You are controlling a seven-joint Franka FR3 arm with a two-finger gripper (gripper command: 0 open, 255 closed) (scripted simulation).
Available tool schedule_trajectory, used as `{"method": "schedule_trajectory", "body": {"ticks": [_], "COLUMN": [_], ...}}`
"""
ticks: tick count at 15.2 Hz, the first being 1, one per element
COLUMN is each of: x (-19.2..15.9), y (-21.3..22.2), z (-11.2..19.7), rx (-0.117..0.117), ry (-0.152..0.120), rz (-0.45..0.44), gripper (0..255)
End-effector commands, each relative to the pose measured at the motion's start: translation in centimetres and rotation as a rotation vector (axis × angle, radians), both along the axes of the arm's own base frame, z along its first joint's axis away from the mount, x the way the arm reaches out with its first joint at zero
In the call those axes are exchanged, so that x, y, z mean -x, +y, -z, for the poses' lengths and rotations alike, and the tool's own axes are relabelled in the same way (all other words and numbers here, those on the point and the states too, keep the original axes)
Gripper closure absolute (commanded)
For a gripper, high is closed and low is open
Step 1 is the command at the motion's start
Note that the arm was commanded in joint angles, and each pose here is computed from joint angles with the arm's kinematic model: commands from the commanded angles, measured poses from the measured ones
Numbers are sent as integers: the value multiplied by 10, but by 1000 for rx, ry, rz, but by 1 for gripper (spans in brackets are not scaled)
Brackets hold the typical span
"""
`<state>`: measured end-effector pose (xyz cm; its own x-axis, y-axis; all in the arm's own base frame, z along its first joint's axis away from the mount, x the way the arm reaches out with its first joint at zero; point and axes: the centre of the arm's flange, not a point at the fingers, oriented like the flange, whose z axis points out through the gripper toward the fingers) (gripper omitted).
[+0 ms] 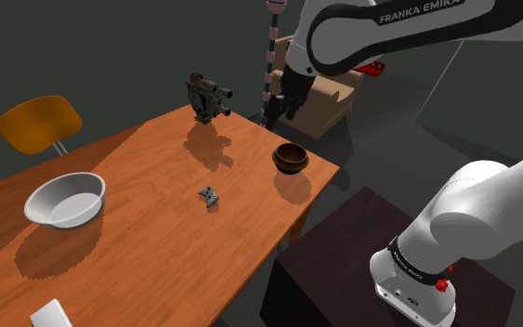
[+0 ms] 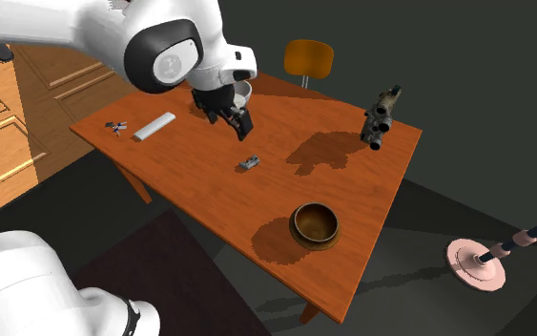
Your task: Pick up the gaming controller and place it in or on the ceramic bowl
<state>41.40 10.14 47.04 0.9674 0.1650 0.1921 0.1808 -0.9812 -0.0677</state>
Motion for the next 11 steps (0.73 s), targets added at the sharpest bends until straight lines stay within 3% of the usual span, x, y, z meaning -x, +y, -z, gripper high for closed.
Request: {"method": "schedule_trajectory", "body": {"ticks": [1, 11], "x": [-13, -73], "y": [9, 66], "z": [21, 126], "rx": [4, 26], "ry": [1, 14], "rz": [-3, -20], "gripper": [0, 0]}}
